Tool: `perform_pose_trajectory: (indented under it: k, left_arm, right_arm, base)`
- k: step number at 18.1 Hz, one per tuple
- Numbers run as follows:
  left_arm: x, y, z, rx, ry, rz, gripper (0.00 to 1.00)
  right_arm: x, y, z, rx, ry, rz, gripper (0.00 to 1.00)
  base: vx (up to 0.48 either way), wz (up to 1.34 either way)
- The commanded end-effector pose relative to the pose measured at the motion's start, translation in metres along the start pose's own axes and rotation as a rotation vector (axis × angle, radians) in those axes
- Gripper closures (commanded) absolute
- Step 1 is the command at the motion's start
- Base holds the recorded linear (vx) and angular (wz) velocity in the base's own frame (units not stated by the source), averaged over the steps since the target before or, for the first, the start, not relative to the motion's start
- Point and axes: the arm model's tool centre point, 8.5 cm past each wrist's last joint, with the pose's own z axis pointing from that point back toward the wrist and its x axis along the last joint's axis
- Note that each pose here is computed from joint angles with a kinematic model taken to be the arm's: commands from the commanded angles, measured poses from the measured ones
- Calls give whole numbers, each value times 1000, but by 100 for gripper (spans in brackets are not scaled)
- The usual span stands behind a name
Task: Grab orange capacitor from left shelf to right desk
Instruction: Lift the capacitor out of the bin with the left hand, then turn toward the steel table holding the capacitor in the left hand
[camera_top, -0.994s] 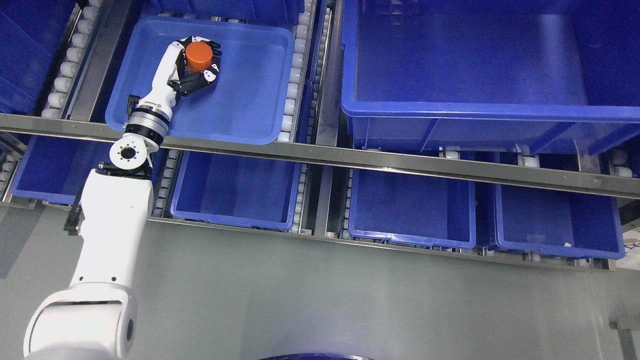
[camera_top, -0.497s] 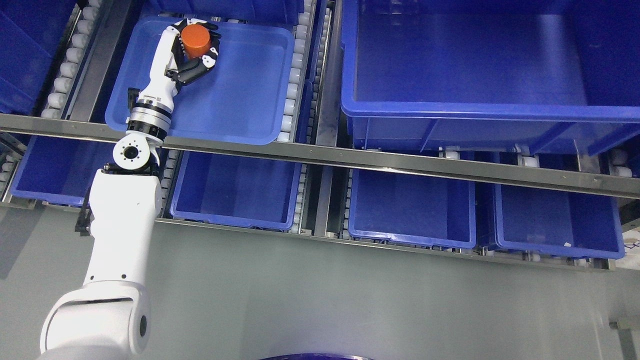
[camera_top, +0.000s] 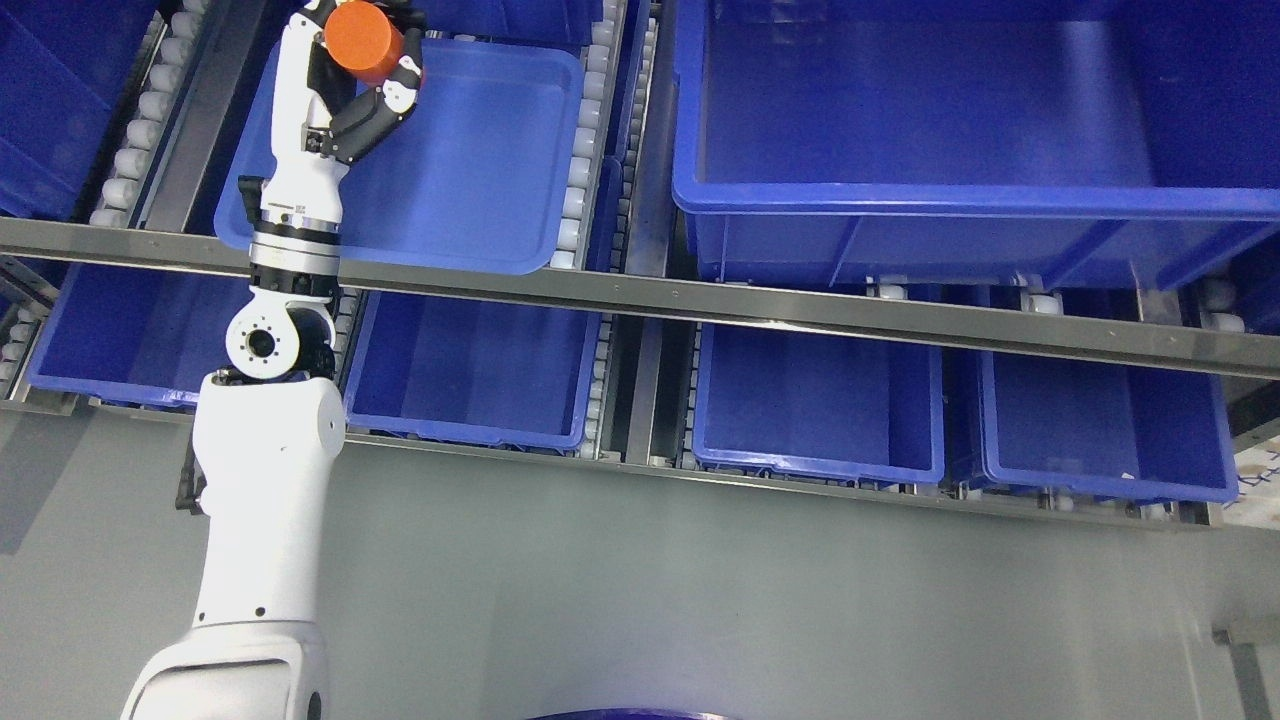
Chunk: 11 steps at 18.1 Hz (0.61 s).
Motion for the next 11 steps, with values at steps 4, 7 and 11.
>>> perform_pose_trajectory:
  k: [4,7,11]
  left_arm:
    - [80,-11,-9,-17,-259,-13,98]
    - [85,-12,-14,-21,-275,-16,99]
    - [84,-12,-15,-22,-268,-12,99]
  right_arm:
    - [3,-11,0,-18,-21,-10,0]
    - [3,-11,0,-18,-21,-10,0]
    - [3,-11,0,-18,-21,-10,0]
  base:
    - [-204,-135]
    - [-252,-239]
    - [-249,-858]
